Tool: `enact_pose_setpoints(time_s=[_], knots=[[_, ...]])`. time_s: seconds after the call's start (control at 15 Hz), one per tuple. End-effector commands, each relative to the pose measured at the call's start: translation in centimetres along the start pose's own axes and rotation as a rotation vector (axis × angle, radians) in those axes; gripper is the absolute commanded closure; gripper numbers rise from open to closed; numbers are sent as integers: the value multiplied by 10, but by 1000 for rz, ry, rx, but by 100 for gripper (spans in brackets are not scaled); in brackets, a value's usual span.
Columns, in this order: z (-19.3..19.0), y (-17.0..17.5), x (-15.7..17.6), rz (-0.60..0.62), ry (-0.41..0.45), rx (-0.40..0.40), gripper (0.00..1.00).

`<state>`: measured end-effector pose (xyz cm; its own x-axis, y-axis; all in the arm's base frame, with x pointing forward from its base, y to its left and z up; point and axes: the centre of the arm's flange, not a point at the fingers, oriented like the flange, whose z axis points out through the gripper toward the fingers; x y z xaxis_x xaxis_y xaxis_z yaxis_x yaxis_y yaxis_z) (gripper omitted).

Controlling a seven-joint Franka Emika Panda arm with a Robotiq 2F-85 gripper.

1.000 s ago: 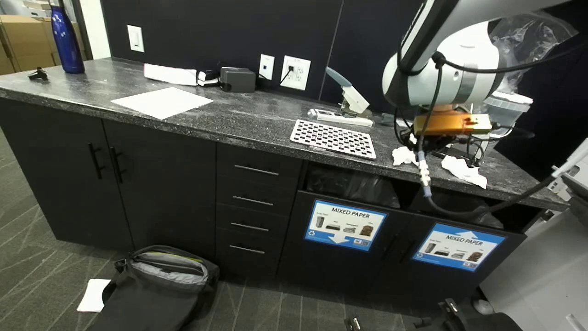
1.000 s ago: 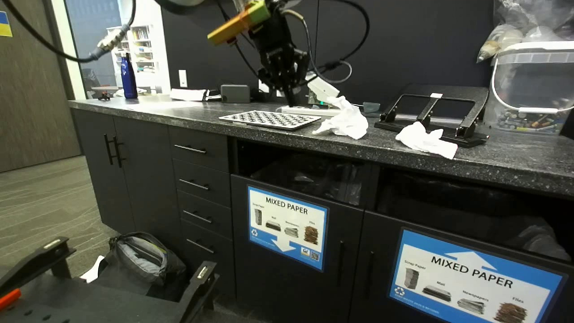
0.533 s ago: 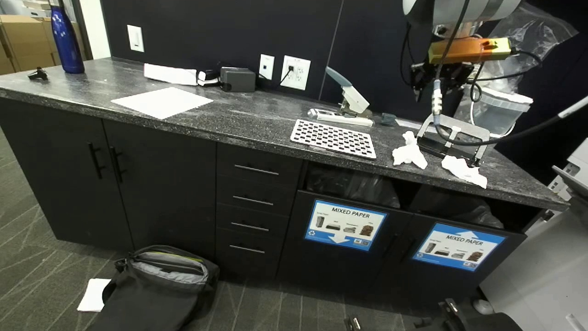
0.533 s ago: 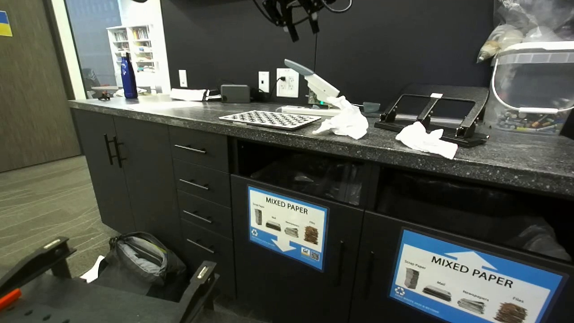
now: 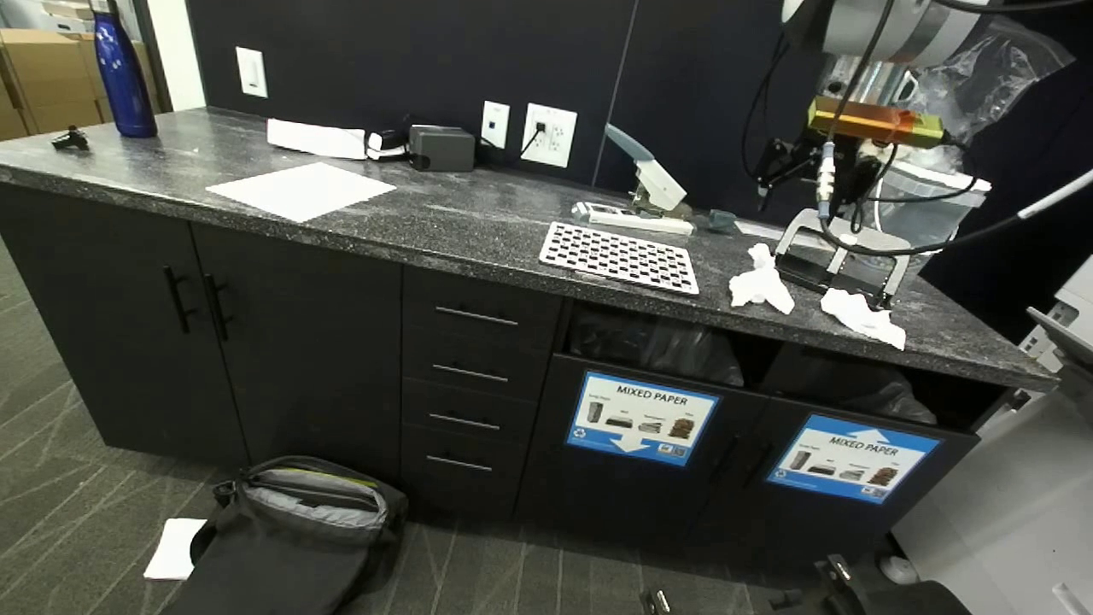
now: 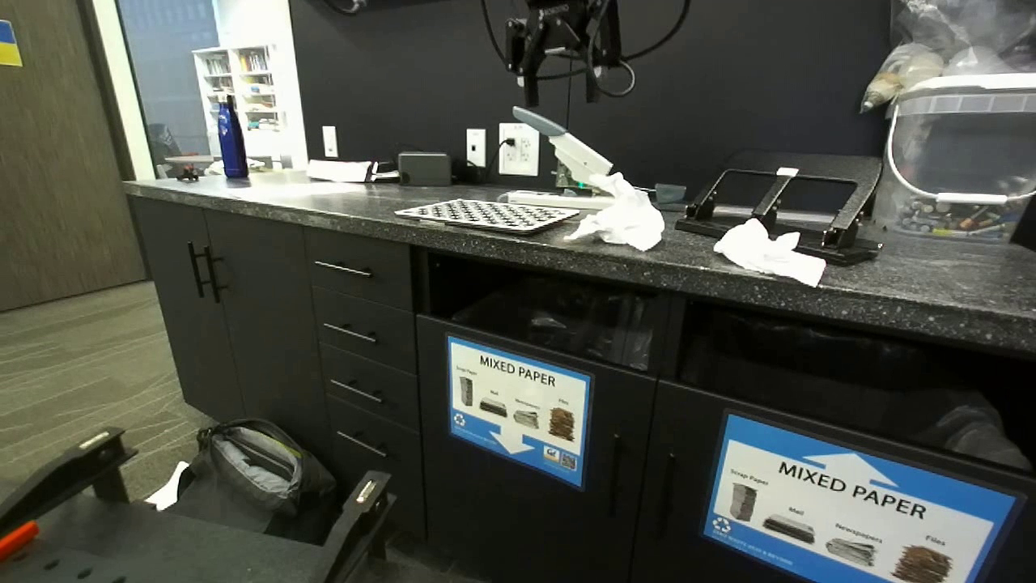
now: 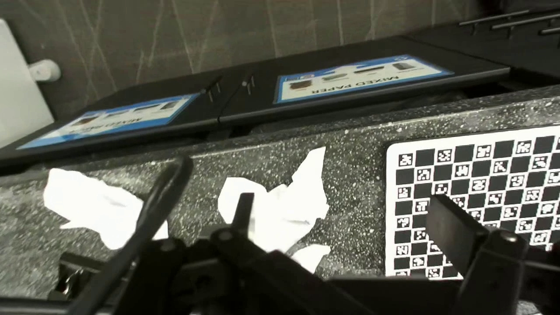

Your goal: Pick up the papers from the counter and throw them in the bin

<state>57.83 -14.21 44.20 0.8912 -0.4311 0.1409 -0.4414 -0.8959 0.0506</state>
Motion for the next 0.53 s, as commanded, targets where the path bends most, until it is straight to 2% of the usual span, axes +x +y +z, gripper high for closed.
enact_pose_setpoints(time_s=[0.0, 0.27, 0.47], knots=[[58, 16, 63, 26, -46, 103, 0], [111, 28, 96, 51, -30, 158, 0], [148, 25, 126, 49, 6, 121, 0]])
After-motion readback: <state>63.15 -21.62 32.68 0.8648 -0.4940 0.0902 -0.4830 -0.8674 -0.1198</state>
